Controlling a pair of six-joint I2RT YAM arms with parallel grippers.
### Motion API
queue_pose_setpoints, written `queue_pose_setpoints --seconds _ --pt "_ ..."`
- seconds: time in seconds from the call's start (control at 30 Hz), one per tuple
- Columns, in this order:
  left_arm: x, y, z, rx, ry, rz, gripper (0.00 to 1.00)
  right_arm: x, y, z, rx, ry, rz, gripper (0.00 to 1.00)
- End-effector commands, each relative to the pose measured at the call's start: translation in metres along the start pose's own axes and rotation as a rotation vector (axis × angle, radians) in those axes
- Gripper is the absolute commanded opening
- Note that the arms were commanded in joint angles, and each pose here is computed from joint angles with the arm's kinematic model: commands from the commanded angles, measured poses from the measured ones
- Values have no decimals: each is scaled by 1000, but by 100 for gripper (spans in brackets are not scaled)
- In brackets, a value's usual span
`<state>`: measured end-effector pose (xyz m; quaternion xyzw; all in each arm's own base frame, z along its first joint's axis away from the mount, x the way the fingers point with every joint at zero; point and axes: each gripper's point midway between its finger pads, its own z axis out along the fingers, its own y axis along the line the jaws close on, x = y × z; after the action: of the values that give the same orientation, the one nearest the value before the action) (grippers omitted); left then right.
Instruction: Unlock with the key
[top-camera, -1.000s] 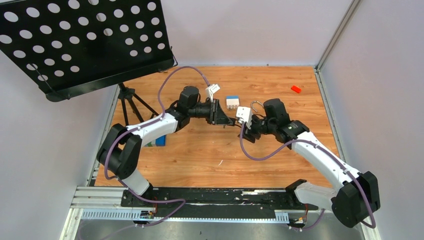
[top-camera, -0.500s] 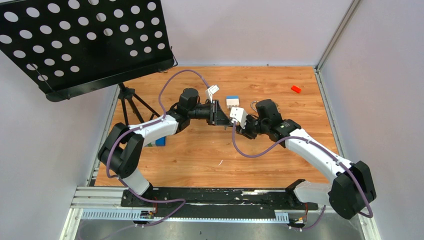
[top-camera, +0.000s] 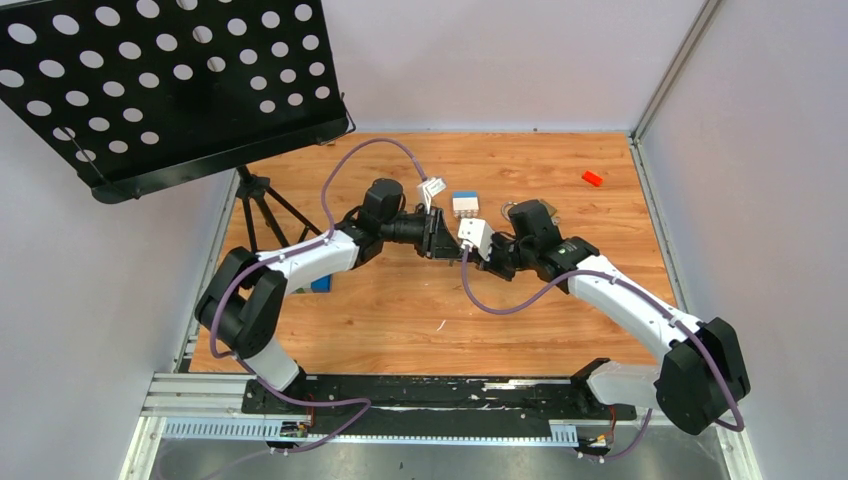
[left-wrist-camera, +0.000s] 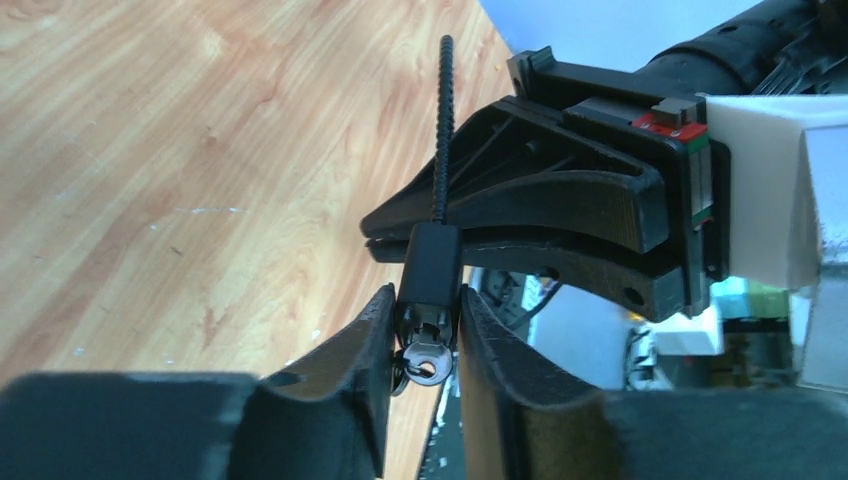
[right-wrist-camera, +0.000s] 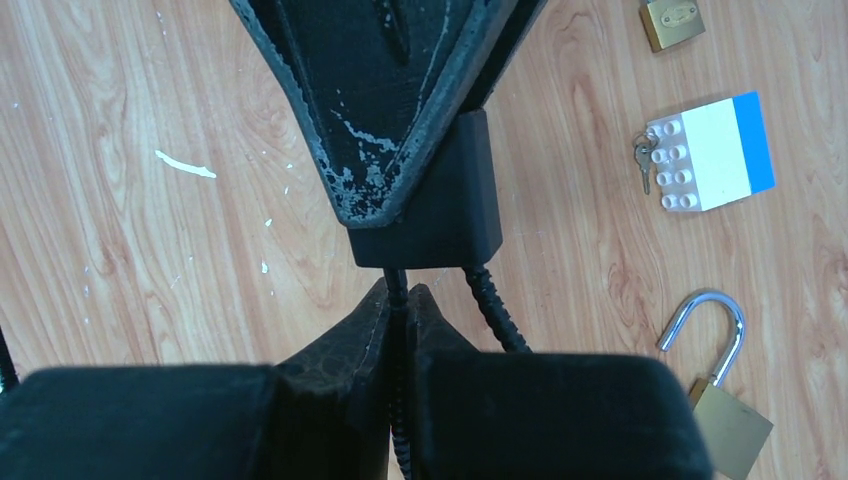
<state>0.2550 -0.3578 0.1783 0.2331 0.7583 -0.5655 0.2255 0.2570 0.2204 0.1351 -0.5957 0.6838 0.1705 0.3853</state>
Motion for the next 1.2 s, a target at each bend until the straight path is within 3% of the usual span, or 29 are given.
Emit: queue_pose_setpoints --seconds 0.0,0.33,0.37,0.63,0.83,1.0,1.17 --pt "-25 4 -13 -98 -61 186 41 -31 0 -10 -39 -81 -60 0" --pt "-48 3 -47 -266 -111 535 98 -31 22 -15 -169 -98 -34 0" --pt "-49 3 -51 -278 -116 580 100 -32 25 -16 -192 -104 -30 0" --pt "-45 11 -78 -372 -105 926 100 -39 47 -19 -343 -139 26 0" --pt "-40 2 -98 -411 -114 1025 100 -37 50 -16 -359 -144 40 0" --pt "-7 2 -103 -339 5 1086 100 -37 52 -15 -369 -144 54 0" --pt "13 -10 -94 -215 52 997 100 -37 55 -12 -405 -145 76 0"
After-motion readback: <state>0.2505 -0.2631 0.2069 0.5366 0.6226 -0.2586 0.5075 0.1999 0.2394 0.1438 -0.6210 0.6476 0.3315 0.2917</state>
